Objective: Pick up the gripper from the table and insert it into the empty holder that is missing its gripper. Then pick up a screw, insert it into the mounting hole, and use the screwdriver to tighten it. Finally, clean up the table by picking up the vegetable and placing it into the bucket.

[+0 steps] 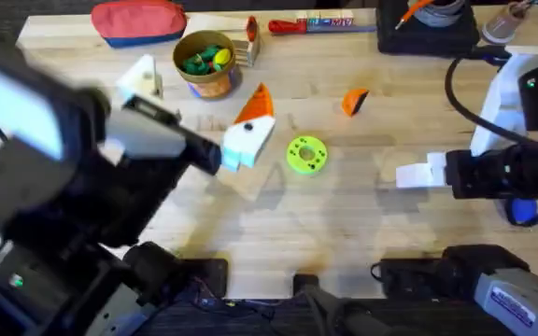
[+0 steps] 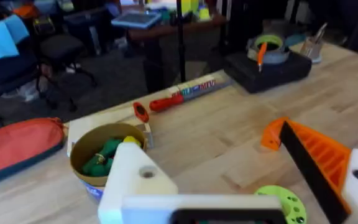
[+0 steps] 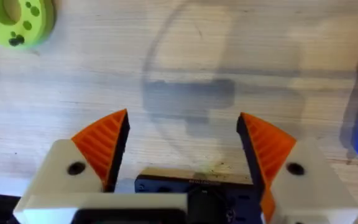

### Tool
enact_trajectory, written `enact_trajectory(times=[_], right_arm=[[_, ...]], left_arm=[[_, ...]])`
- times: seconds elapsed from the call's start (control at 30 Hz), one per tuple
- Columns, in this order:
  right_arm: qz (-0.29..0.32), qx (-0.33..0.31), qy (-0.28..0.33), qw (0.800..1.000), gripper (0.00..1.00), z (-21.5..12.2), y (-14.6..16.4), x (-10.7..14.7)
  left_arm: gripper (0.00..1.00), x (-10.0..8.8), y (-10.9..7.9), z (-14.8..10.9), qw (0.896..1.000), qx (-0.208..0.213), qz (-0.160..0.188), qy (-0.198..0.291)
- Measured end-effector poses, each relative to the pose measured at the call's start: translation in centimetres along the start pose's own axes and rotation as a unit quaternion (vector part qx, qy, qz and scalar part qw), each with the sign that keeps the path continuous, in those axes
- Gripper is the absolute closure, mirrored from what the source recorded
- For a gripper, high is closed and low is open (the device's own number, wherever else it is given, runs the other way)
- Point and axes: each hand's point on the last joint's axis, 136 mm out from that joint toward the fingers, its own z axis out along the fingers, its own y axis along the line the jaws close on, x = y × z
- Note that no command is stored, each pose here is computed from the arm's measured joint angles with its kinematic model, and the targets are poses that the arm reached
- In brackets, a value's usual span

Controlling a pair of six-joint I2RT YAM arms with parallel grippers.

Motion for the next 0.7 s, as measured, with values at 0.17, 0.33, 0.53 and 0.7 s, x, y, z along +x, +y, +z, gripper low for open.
enact_trajectory(times=[0.17, 0.33, 0.53, 0.7], right_arm=[[0.000, 0.000, 0.000, 1.000, 0.010, 0.0, 0.0, 0.0], [0.000, 0.000, 0.000, 1.000, 0.008, 0.0, 0.0, 0.0], [0.000, 0.000, 0.000, 1.000, 0.010, 0.0, 0.0, 0.0], [0.000, 0.000, 0.000, 1.000, 0.010, 0.0, 0.0, 0.0]], left_arm=[[0.013, 2.2, 0.4, -1.2, 0.997, -0.007, -0.015, -0.069], [0.011, 5.8, 1.3, -1.1, 0.996, -0.014, -0.041, -0.078], [0.014, 7.4, 1.6, -1.0, 0.995, 0.000, -0.063, -0.081], [0.013, 10.1, 0.8, -0.7, 0.996, 0.024, -0.084, -0.028]])
